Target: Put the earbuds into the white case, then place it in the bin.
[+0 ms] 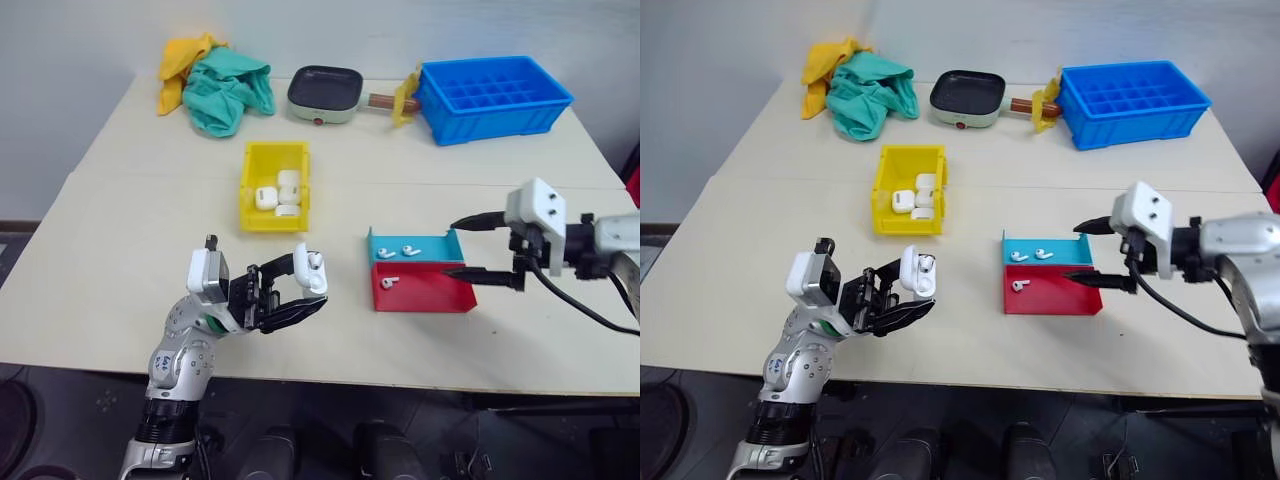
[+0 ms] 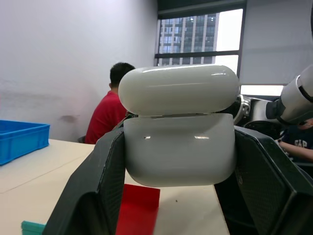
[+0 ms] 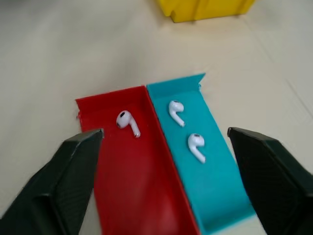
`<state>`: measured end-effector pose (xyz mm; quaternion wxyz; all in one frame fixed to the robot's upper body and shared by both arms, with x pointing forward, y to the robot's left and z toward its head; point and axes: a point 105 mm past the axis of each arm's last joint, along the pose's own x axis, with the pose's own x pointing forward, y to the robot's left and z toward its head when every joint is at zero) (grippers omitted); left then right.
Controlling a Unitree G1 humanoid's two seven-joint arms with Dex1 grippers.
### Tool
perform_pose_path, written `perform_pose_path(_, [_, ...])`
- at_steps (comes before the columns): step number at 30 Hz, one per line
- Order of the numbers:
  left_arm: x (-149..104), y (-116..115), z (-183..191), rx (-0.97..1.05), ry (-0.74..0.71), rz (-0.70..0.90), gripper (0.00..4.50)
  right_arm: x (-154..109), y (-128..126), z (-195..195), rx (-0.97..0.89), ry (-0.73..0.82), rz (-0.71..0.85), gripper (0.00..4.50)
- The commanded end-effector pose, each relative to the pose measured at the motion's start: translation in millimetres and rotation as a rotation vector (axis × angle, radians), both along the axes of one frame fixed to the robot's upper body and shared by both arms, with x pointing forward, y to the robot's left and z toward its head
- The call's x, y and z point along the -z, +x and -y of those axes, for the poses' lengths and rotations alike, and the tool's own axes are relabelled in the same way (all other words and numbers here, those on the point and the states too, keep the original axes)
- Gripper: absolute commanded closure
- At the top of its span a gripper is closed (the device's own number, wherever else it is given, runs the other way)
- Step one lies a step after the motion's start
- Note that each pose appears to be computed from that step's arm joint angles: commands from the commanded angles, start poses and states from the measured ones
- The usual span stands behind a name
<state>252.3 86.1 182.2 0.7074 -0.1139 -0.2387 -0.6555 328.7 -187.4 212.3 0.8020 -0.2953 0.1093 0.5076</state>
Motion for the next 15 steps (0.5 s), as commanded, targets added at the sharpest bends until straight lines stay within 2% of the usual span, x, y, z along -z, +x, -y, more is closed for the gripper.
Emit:
perform_pose_path(1, [-9,-5,4,0.009,-0.012,0.046,1.7,9,21,-5,0.004,-0.105,-0.015,1.7])
perform_pose_path(3, [-9,-6,5,0.009,-0.012,0.045,1.7,12,32,-7,0.006,-0.149,-0.009,2.41])
perform_pose_path(9, [-9,-7,5,-0.006,-0.013,0.04,1.7,22,62,-17,0.003,-0.263,-0.003,2.41])
perform_pose_path(15, [-10,-8,5,-0.024,-0.016,0.041,1.7,27,69,-24,-0.041,-0.313,-0.022,2.41])
